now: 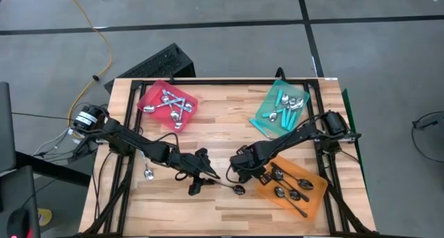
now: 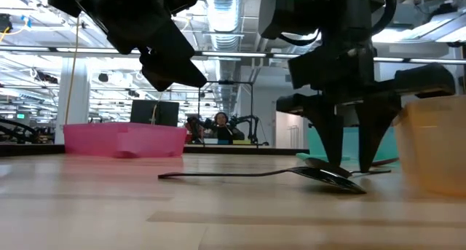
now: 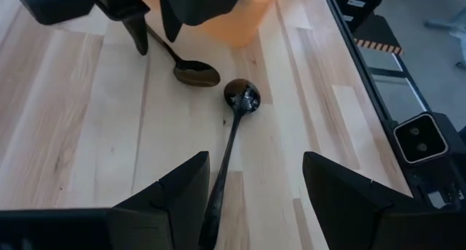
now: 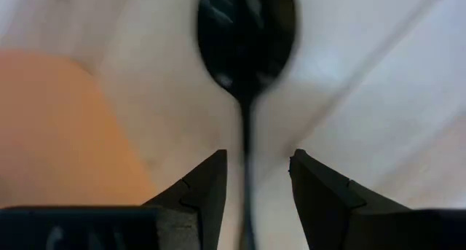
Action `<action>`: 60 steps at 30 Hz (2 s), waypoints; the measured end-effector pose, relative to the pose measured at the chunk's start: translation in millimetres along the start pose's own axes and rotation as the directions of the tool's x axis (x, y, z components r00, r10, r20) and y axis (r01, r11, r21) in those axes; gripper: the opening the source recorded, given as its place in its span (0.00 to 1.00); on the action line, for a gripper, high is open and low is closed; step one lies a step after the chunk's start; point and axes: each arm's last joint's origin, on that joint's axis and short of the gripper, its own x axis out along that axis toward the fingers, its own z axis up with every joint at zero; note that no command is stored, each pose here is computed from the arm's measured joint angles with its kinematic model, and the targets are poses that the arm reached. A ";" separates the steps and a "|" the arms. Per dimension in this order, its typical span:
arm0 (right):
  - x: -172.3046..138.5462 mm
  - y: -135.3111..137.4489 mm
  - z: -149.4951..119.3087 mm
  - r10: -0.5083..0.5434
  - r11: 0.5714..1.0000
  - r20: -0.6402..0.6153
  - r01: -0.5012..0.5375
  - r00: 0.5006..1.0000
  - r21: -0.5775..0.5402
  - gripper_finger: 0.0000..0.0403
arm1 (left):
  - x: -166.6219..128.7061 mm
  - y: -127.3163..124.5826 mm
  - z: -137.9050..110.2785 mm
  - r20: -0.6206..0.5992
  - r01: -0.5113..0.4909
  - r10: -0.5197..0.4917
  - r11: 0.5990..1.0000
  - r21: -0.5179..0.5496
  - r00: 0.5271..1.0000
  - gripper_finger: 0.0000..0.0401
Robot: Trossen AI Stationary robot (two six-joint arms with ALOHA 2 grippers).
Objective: Sort silverware by color (type)
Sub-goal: Put the black spoon into the orange bin
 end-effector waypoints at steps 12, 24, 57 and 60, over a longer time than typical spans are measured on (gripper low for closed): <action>2.5 -0.2 0.1 0.000 0.999 -0.008 0.000 1.000 0.043 0.24 | 0.0 0.7 0.0 0.005 -0.022 0.022 1.000 -0.015 1.000 0.51; 2.5 -0.2 -0.4 0.001 0.999 -0.012 -0.001 1.000 0.040 0.03 | 0.0 0.7 -0.2 0.004 -0.022 0.022 1.000 -0.018 1.000 0.51; -76.5 -73.8 -3.2 -0.070 0.977 0.047 0.059 0.996 0.205 0.04 | -20.0 0.8 2.3 -0.035 -0.050 0.049 0.998 -0.041 0.998 0.51; -87.3 -83.6 -3.3 -0.096 0.969 0.077 0.075 0.992 0.234 0.04 | -26.3 0.7 3.2 -0.043 -0.057 0.055 0.998 -0.035 0.998 0.51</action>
